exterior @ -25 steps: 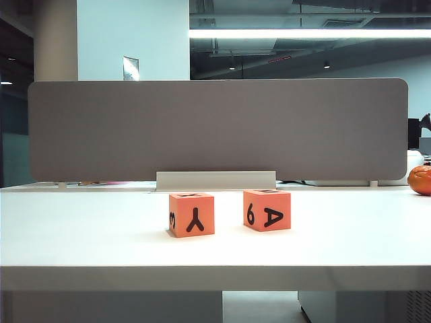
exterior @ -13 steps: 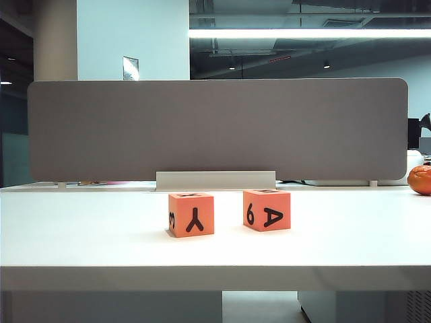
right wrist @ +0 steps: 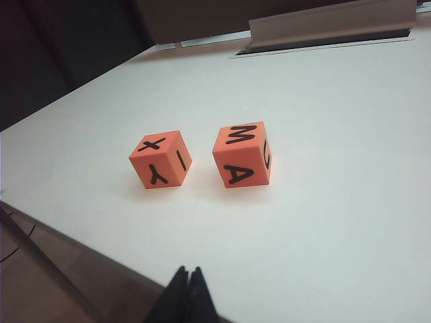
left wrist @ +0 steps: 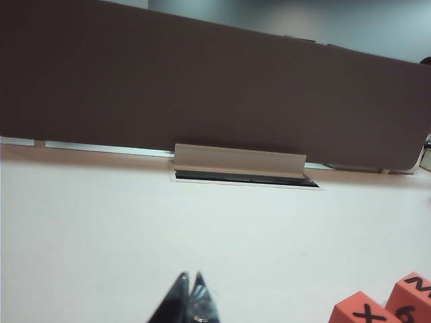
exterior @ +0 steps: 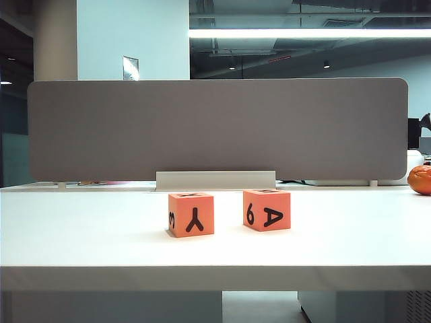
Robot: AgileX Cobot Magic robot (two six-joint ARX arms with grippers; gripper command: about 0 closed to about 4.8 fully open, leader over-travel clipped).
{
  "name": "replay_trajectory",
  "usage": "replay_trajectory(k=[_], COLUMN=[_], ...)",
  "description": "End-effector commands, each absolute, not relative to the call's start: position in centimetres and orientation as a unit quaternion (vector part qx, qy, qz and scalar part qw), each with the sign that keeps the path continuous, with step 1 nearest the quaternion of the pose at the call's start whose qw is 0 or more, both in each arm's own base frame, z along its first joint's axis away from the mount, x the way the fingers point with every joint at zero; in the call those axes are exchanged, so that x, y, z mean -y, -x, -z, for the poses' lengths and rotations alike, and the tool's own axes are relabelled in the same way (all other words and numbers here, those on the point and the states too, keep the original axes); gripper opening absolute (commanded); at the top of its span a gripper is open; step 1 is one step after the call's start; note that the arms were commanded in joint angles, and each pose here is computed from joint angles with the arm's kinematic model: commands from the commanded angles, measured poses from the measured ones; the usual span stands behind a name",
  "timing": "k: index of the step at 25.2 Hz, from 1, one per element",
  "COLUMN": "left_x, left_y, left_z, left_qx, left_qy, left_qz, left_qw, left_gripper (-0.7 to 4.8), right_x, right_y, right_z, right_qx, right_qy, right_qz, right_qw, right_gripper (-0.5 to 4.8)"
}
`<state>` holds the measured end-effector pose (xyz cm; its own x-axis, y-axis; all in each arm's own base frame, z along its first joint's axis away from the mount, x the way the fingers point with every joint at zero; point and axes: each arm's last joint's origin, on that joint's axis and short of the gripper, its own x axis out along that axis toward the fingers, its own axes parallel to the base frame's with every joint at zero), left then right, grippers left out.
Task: Stack one letter block on top of another letter block.
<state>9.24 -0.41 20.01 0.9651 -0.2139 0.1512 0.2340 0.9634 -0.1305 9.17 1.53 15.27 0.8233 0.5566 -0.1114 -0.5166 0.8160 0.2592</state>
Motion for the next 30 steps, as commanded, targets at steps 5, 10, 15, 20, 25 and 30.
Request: replay_trajectory(k=[5, 10, 15, 20, 25, 30], left_x=[0.7, 0.8, 0.8, 0.9, 2.7, 5.2], left_y=[-9.9, -11.2, -12.6, -15.3, -18.1, -21.4], left_z=[-22.1, -22.8, -23.5, -24.1, -24.3, -23.7], left_qx=[0.045, 0.022, 0.000, -0.040, -0.079, -0.128], left_qy=[0.073, 0.060, 0.060, 0.070, 0.072, 0.051], left_qz=[0.161, 0.181, 0.199, 0.203, 0.248, 0.293], left_qw=[0.983, 0.981, 0.978, 0.976, 0.963, 0.946], left_gripper=[-0.06, -0.06, -0.06, -0.06, -0.06, -0.05], right_x=[-1.5, -1.5, -1.5, -1.5, -1.5, -1.5], right_y=[-9.2, -9.2, -9.2, -9.2, -9.2, -9.2], right_z=[-15.3, -15.3, -15.3, -15.3, -15.3, -15.3], right_qx=[-0.084, -0.084, -0.084, -0.084, -0.083, -0.083], right_qy=[-0.108, -0.108, -0.107, -0.107, -0.107, -0.107], right_qz=[-0.283, -0.279, -0.272, -0.272, -0.271, -0.271], right_qw=[0.949, 0.950, 0.953, 0.953, 0.953, 0.953], right_gripper=[0.00, 0.00, 0.00, 0.00, 0.00, 0.00])
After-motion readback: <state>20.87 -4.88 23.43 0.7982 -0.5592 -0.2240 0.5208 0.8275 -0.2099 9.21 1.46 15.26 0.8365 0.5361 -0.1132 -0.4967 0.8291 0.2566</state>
